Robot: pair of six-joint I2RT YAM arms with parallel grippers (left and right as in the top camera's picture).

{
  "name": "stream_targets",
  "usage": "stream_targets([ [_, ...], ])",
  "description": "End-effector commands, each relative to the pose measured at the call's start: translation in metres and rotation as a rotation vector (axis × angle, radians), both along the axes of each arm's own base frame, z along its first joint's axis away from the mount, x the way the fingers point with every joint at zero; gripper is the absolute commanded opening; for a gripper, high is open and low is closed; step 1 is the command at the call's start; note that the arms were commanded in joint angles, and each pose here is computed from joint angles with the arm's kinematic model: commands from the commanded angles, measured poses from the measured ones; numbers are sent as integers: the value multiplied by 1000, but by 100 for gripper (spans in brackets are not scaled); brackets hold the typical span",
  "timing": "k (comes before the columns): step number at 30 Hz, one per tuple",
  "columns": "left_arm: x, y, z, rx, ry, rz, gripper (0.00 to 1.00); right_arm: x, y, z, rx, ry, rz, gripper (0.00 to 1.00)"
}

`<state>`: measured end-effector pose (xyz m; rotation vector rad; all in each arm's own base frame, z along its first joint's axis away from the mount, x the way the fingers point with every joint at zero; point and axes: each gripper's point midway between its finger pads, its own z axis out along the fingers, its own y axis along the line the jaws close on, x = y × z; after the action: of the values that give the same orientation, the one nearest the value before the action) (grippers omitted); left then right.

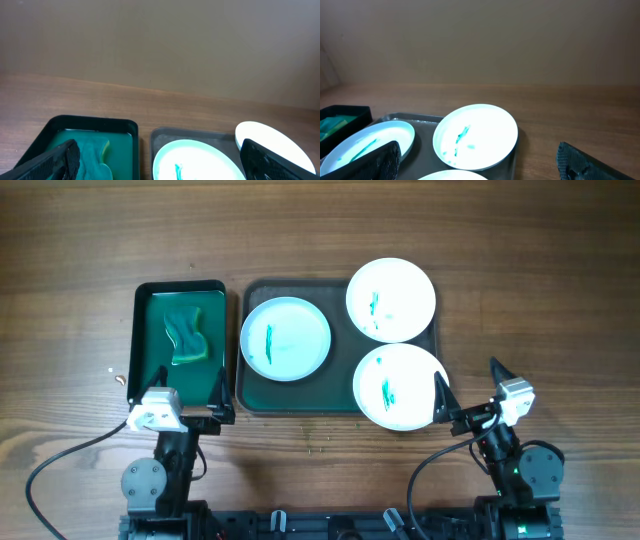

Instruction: Clean dirty plates on tray and stack at the side

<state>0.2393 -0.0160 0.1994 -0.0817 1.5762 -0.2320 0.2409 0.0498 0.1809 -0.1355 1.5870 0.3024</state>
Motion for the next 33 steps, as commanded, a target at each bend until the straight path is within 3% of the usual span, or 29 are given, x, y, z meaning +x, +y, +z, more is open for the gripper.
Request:
stream_targets([
  [1, -3, -1, 13, 20, -28, -9, 100, -1, 5, 14, 0, -8, 29, 99],
  [10, -4, -2, 17, 20, -29, -10, 100, 3, 5, 16, -1, 26, 29, 100],
  [20, -8, -3, 44, 18, 76, -18, 100, 12, 17, 51, -27, 87, 99, 100],
  [25, -1, -3, 58, 16, 224, -19, 100, 24, 28, 64, -17, 195, 166, 100],
  [33, 26, -12, 65, -10, 615, -76, 100, 41, 43, 65, 32, 551, 258, 100],
])
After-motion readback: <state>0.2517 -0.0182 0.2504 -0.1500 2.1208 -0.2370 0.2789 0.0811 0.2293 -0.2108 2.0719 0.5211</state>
